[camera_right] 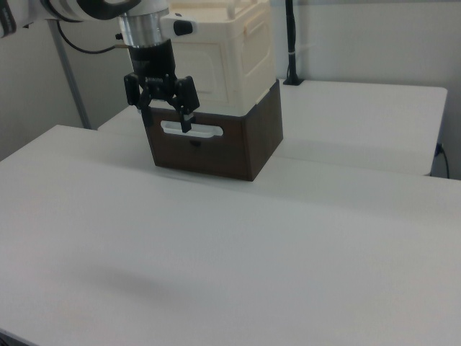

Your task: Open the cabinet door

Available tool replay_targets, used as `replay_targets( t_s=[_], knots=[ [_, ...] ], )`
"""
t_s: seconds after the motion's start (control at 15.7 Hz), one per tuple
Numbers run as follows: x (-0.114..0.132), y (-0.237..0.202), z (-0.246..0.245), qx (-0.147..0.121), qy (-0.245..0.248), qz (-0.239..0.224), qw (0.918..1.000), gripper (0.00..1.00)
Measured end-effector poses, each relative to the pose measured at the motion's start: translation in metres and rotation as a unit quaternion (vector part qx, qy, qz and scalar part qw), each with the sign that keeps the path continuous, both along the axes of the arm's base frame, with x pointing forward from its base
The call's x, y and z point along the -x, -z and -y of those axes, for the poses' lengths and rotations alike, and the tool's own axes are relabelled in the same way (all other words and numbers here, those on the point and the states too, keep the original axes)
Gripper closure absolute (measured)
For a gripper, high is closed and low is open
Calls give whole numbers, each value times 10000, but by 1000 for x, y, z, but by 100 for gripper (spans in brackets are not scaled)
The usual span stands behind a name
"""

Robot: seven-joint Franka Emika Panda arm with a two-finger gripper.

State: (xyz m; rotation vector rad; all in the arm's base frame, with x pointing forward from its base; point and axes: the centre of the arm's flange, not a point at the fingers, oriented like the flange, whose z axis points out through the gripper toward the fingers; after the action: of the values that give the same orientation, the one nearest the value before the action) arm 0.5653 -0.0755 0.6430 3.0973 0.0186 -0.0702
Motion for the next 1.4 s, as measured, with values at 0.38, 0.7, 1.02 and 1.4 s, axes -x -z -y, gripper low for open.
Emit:
replay_targets(
  t_s=[0.38, 0.7, 1.02, 1.4],
  knots=[
    [2, 0, 15, 8, 161, 2, 9999, 0],
    [2, 0, 16, 6, 164, 3, 9999, 0],
    [2, 0, 15, -29, 160, 8, 9999, 0],
    [1, 2, 13, -57, 145, -3, 9999, 0]
  ],
)
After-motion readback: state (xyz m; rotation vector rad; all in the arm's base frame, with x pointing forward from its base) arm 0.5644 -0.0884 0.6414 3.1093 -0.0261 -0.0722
